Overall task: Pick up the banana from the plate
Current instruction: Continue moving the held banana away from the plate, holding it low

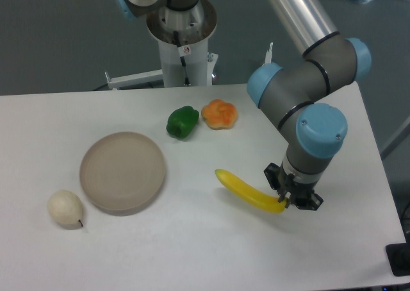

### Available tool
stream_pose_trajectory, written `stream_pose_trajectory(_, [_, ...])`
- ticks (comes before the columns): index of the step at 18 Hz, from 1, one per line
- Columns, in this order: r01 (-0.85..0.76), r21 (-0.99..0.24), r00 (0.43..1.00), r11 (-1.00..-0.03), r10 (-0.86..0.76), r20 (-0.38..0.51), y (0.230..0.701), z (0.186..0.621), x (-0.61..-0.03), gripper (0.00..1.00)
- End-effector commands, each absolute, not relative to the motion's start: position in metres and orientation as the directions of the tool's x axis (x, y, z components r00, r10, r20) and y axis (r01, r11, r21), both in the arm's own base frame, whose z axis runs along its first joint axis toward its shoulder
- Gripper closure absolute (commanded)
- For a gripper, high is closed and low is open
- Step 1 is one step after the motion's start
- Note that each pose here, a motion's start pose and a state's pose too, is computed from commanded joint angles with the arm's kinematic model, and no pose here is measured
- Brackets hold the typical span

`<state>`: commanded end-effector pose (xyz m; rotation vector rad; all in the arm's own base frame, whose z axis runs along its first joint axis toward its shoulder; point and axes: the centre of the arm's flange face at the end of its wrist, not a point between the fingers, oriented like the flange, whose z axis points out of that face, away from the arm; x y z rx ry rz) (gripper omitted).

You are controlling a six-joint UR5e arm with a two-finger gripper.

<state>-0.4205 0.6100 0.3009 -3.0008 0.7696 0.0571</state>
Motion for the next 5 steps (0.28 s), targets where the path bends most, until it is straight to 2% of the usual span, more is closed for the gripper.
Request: stream_pose_trajectory(5, [-0.476,-0.034,0.879,-0.879,-0.474,-0.052,0.6093,0.3043,-0.4261,1.0])
